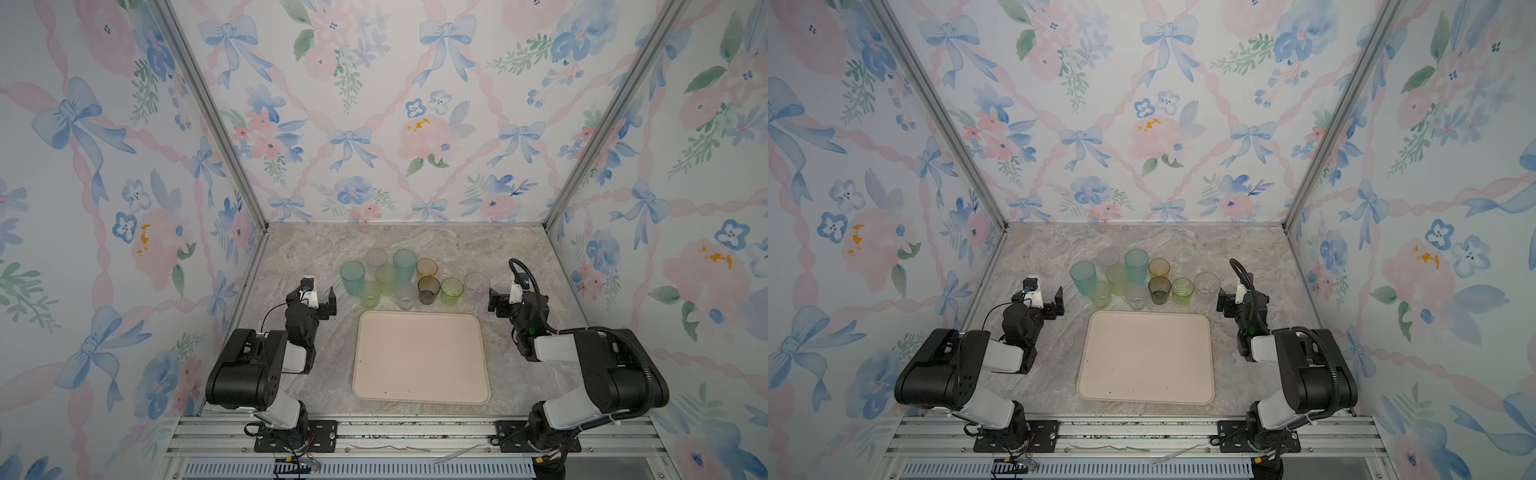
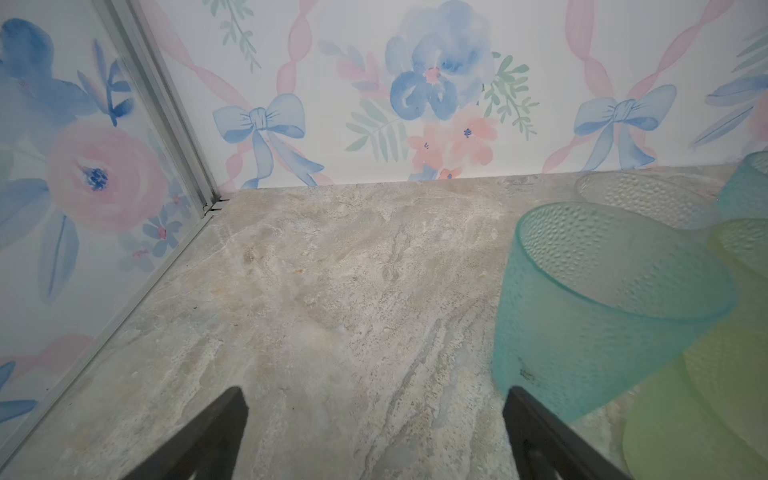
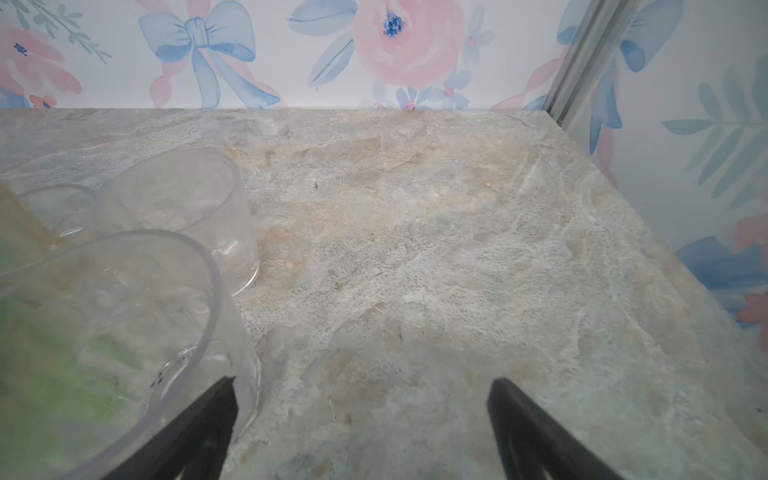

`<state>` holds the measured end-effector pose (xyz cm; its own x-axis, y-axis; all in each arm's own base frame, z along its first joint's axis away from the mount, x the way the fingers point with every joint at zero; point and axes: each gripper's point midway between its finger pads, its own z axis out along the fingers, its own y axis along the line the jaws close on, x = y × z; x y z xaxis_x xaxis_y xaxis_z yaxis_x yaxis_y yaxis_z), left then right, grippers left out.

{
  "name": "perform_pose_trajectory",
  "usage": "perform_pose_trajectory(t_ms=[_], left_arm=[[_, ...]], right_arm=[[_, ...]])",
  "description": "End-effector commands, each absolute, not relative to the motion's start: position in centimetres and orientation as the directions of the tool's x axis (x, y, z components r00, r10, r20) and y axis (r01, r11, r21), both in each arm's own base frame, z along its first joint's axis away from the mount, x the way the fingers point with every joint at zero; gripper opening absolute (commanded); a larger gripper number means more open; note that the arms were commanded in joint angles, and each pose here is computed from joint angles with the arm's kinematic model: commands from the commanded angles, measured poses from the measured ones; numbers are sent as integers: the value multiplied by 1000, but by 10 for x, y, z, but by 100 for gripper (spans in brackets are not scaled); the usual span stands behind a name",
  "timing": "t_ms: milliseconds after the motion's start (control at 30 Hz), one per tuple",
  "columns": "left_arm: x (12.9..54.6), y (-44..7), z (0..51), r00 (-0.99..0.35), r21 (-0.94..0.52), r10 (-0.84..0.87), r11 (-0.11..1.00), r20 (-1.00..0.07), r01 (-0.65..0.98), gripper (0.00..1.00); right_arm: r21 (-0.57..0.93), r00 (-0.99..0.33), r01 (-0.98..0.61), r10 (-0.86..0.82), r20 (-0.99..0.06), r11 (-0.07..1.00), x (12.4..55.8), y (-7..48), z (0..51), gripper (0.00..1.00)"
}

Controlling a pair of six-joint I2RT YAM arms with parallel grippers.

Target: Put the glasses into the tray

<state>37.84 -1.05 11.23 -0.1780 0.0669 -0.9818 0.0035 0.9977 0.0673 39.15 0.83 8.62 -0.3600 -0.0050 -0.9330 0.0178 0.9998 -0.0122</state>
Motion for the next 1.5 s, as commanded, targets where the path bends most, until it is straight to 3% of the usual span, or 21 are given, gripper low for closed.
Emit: perform_pose_trajectory(t_ms=[0, 400, 500, 600, 733, 933, 1067, 1167, 1300, 1467], left_arm=[[376, -5, 109, -179, 81, 77, 997, -981, -14, 98], [376, -4, 108, -181, 67, 66, 998, -981, -1, 98], [377, -4, 108, -182, 53, 53, 999, -982, 10, 86], [378, -3, 109, -184, 40, 42, 999, -982, 18, 74], [390, -1, 122, -238, 52, 49, 999, -970, -5, 58], [391, -25, 200, -134, 83, 76, 996, -988, -44, 55], [399, -40, 242, -145, 53, 46, 998, -988, -45, 54], [413, -57, 267, -202, 16, 16, 1000, -979, 3, 46], [431, -79, 270, -345, 1, 29, 997, -938, 82, 38], [445, -86, 241, -550, 37, 93, 993, -830, 112, 32]], right_arm=[[-24, -323, 40, -10, -946, 999, 400, 2, 97, 97], [-22, -322, 39, -8, -947, 999, 400, 2, 98, 97], [-19, -322, 36, -6, -947, 999, 401, 3, 98, 98], [-16, -321, 36, -3, -947, 999, 400, 2, 98, 90], [8, -336, 72, 32, -941, 997, 403, -7, 103, 87], [11, -397, 86, 44, -917, 996, 409, -11, 109, 78], [25, -410, 94, 62, -910, 995, 412, -14, 135, 75], [125, -408, 89, 151, -900, 988, 413, -10, 176, 75], [247, -509, -11, 207, -836, 969, 417, 20, 223, 73], [321, -648, -168, 141, -748, 932, 410, 83, 251, 67]])
